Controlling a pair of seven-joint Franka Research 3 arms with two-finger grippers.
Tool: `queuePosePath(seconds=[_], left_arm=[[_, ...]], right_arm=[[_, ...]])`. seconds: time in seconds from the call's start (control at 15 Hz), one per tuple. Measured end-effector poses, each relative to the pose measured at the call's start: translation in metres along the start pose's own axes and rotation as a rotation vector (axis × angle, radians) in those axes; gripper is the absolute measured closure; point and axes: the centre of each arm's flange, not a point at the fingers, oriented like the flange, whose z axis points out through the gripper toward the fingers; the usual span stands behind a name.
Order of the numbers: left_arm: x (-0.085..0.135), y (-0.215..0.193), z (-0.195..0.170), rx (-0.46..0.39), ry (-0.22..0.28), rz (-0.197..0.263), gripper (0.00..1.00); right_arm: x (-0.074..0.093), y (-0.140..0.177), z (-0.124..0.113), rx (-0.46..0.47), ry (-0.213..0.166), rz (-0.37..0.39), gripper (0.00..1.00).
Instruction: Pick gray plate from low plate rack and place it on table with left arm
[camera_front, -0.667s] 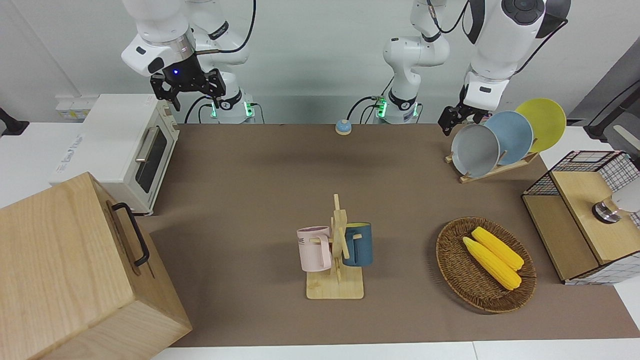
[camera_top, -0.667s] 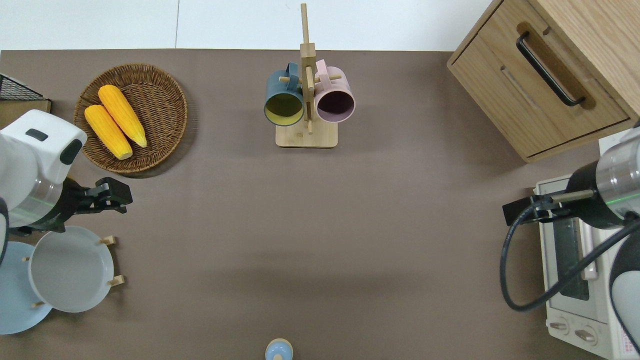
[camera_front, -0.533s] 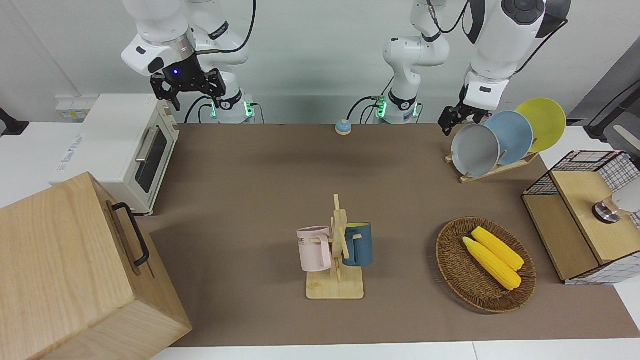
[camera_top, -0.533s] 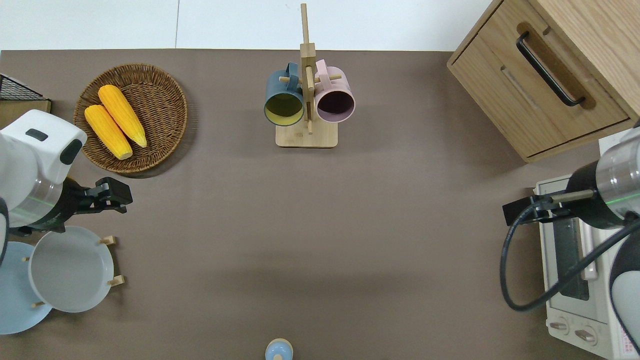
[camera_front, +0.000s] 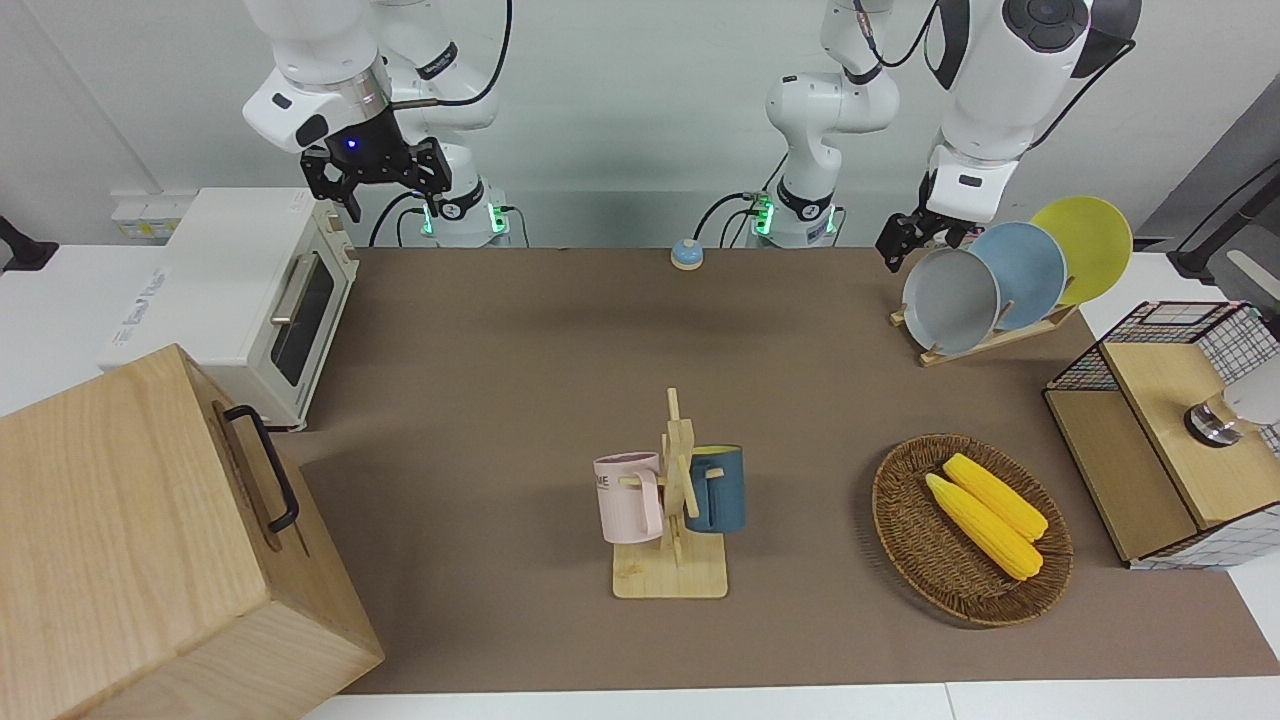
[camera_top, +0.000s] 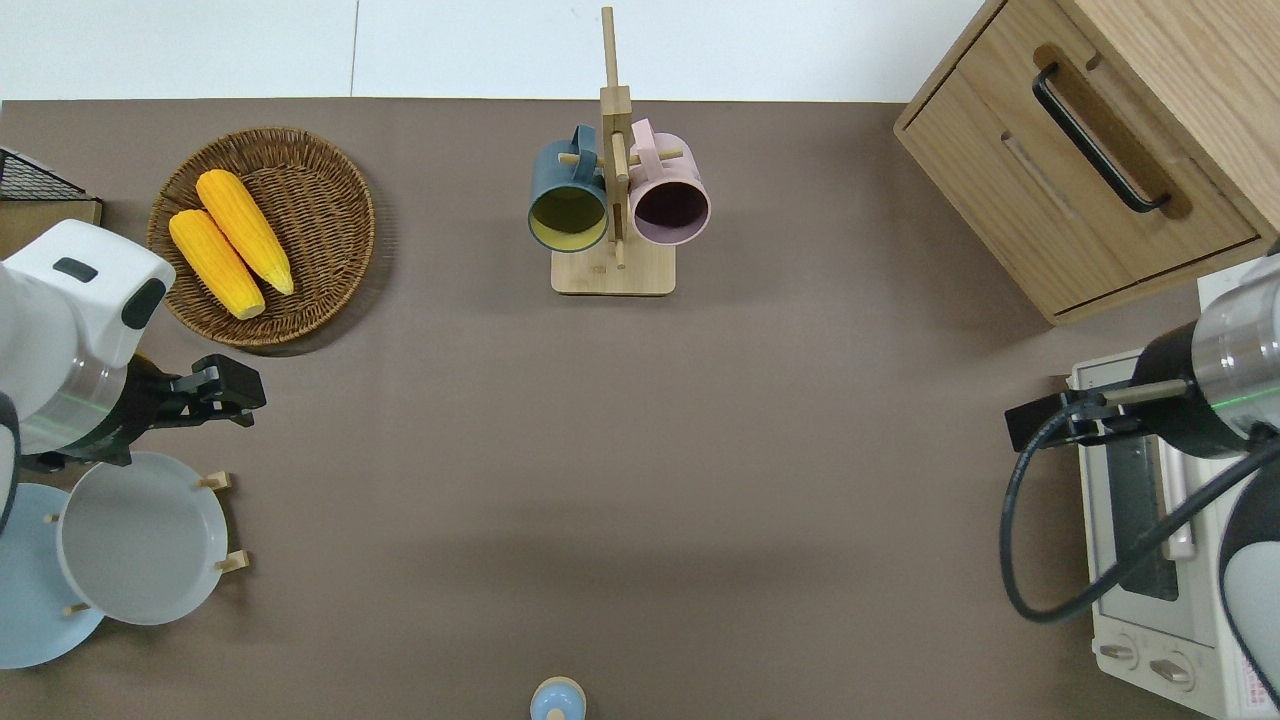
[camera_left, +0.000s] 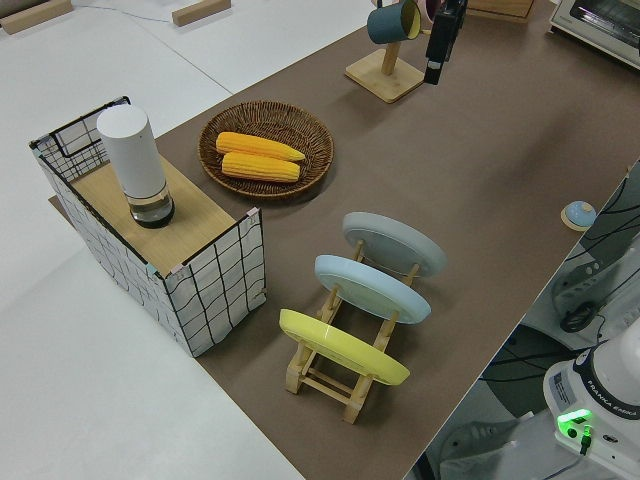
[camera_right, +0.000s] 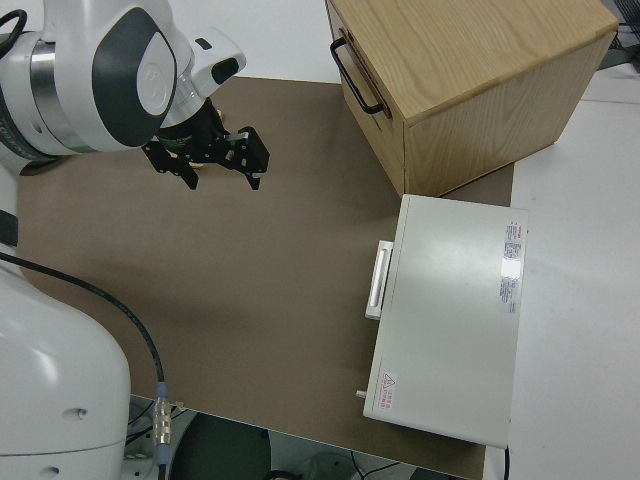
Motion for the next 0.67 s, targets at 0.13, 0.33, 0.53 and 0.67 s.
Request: queuePosePath(seconds=[0.13, 0.33, 0.53, 0.67], left_arm=[[0.000, 0.000, 0.000, 0.000, 0.000, 0.000, 0.00], [0.000, 0.000, 0.001, 0.001, -0.003, 0.000, 0.00], [0.001, -0.002, 0.008, 0.033, -0.003, 0.001, 0.00], [0.004, -0.008, 0.020, 0.106, 0.002, 0.003, 0.00]], right_arm=[[0.000, 0.000, 0.000, 0.000, 0.000, 0.000, 0.01], [0.000, 0.000, 0.000, 0.000, 0.000, 0.000, 0.01], [0.000, 0.000, 0.000, 0.000, 0.000, 0.000, 0.01], [0.000, 0.000, 0.000, 0.000, 0.000, 0.000, 0.01]])
